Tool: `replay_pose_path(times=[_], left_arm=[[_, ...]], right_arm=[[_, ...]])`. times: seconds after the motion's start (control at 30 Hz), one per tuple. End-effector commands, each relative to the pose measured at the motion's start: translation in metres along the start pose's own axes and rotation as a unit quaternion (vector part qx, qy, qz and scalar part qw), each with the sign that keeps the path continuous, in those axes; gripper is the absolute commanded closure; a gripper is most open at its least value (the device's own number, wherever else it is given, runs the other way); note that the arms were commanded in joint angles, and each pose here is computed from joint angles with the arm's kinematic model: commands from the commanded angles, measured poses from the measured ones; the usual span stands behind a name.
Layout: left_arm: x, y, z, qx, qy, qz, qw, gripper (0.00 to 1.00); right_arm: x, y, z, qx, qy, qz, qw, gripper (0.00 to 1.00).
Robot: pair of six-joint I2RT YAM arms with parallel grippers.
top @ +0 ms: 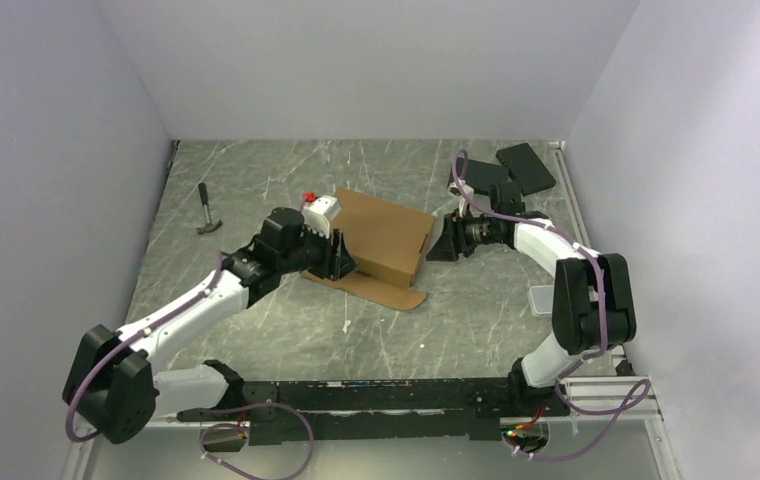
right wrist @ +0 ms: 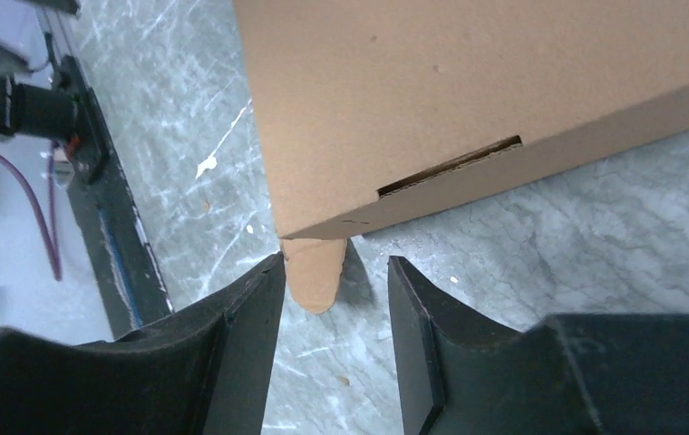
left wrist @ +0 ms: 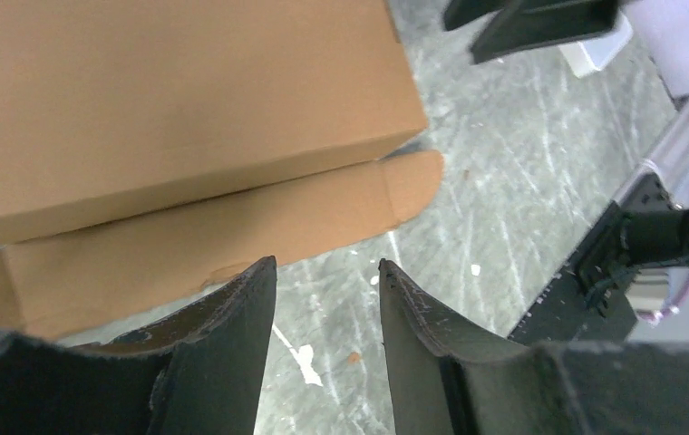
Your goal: Fold the paper box
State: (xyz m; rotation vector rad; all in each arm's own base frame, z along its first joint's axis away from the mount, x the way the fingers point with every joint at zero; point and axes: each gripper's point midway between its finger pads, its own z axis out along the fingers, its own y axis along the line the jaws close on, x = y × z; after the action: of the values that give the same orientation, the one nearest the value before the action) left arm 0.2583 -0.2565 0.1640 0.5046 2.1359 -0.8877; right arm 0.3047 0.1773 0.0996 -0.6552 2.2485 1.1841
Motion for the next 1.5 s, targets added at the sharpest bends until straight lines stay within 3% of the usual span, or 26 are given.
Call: replay_pose_path(times=[0.0,0.1,0.17,0.37,0.53,0.6,0.63,0.73,0.93,1.47], left_arm=[[-0.026,0.018,-0.016,-0.066,-0.068,-0.008,0.995,0.5],[-0.014,0.042,-0.026,-0.141,-0.049,-0.041,0.988,0.5],[-0.009,0.045,-0.028,-0.145,-0.042,-0.048,0.987,0.5],[-0.005,-0.019,-0.006,0.058,-0.04,0.011,0.997,0.5],[0.01,-0.055,0.01,0.093,-0.043,0.101,0.99,0.49],[0.018,-0.063,0.014,0.095,-0.065,0.161,0.98,0.48],[0.023,-0.064,0.017,0.093,-0.082,0.184,0.975,0.47],[0.03,-0.067,0.02,0.1,-0.136,0.226,0.959,0.43],[0.056,-0.066,0.044,0.083,-0.121,0.249,0.957,0.42],[0.083,-0.079,0.107,0.052,-0.111,0.289,0.949,0.47]], right_arm=[[-0.026,0.021,-0.02,-0.006,-0.026,-0.145,0.989,0.48],[-0.031,0.028,-0.024,-0.015,-0.035,-0.187,0.982,0.41],[-0.036,0.029,-0.025,-0.015,-0.04,-0.205,0.978,0.39],[-0.038,0.023,-0.019,-0.051,0.009,-0.297,0.953,0.33],[-0.035,0.023,-0.013,-0.105,0.044,-0.473,0.873,0.19],[-0.034,0.018,-0.01,-0.116,0.045,-0.569,0.813,0.13],[-0.033,0.016,-0.008,-0.119,0.05,-0.592,0.796,0.12],[-0.04,0.008,0.0,-0.118,0.059,-0.626,0.768,0.12],[-0.044,-0.006,0.02,-0.106,0.064,-0.64,0.759,0.15],[-0.001,-0.017,0.043,-0.122,0.099,-0.611,0.776,0.39]])
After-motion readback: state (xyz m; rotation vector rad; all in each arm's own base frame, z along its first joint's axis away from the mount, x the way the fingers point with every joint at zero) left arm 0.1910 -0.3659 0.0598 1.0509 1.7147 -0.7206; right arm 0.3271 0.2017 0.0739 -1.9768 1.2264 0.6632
